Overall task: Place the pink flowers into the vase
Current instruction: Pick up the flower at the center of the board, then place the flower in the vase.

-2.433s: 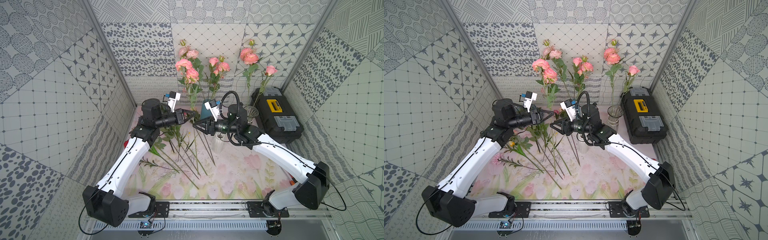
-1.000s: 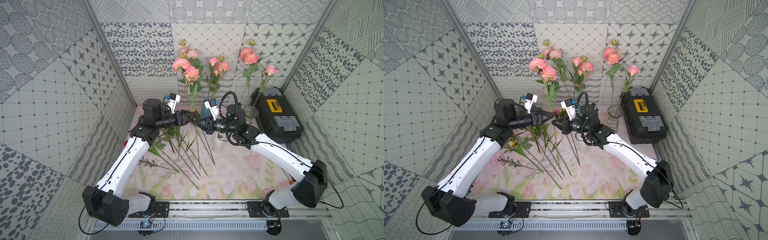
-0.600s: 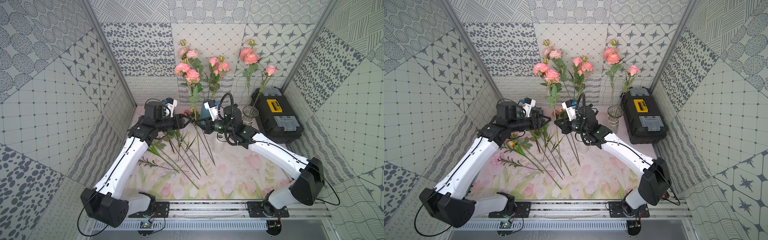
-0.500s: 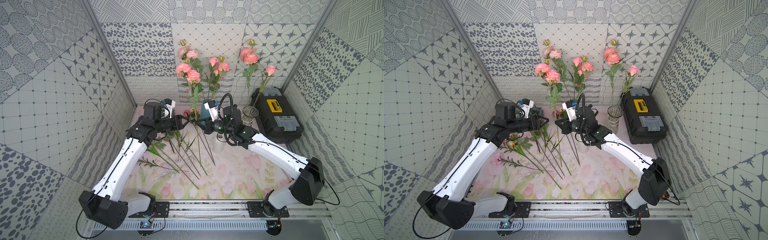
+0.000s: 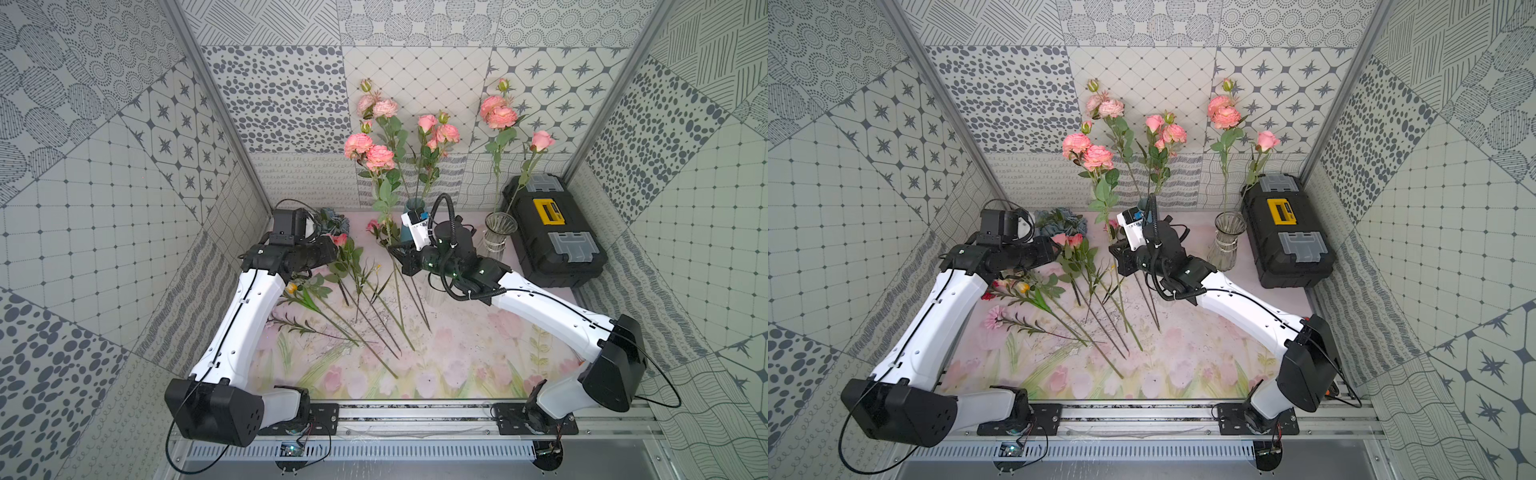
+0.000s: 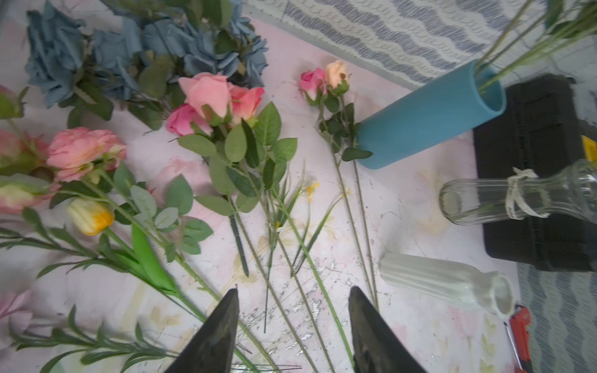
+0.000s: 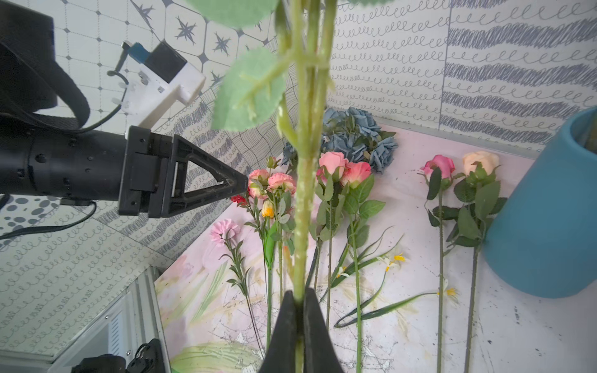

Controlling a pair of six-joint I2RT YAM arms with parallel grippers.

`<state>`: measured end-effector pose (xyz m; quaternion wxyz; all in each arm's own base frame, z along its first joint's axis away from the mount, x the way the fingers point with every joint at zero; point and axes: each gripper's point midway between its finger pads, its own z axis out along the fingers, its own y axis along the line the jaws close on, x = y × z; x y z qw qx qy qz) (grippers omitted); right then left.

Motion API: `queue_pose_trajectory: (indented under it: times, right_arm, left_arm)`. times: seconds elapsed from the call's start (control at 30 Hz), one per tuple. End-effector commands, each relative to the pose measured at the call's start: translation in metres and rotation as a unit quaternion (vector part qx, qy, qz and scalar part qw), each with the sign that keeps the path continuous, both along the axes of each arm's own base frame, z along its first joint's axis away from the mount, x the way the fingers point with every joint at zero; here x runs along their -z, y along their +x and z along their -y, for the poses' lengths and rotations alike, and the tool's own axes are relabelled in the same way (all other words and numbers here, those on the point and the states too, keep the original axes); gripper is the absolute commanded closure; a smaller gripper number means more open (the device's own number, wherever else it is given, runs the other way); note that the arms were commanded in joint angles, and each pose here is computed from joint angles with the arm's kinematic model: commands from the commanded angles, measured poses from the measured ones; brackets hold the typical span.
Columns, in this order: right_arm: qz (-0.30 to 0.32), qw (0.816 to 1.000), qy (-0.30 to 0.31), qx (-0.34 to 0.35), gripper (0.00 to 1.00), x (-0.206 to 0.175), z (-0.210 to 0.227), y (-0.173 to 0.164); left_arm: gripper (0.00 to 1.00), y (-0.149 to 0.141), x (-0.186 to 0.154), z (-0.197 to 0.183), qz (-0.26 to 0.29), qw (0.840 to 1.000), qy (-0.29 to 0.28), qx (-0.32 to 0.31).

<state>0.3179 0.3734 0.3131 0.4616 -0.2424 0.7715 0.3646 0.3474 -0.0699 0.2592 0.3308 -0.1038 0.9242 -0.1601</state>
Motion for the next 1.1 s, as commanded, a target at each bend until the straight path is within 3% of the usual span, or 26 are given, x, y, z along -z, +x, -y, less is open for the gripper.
queue_pose_trajectory:
  times: [0.0, 0.53, 1.07]
  right_arm:
    - [0.044, 0.999, -0.014, 0.025, 1.00, -0.008, 0.005, 0.004]
    - [0.116, 0.991, -0.004, 0.070, 1.00, -0.017, -0.002, 0.015]
    - [0.188, 0.968, 0.065, 0.154, 1.00, -0.073, 0.019, 0.032]
  left_arm:
    - [0.46, -0.007, 0.019, -0.038, -0.032, 0.995, 0.076, -0.048]
    - [0.49, -0.005, 0.041, -0.055, -0.039, 0.995, 0.054, -0.079]
    - [0.49, -0.003, 0.043, -0.060, -0.036, 0.995, 0.016, -0.089]
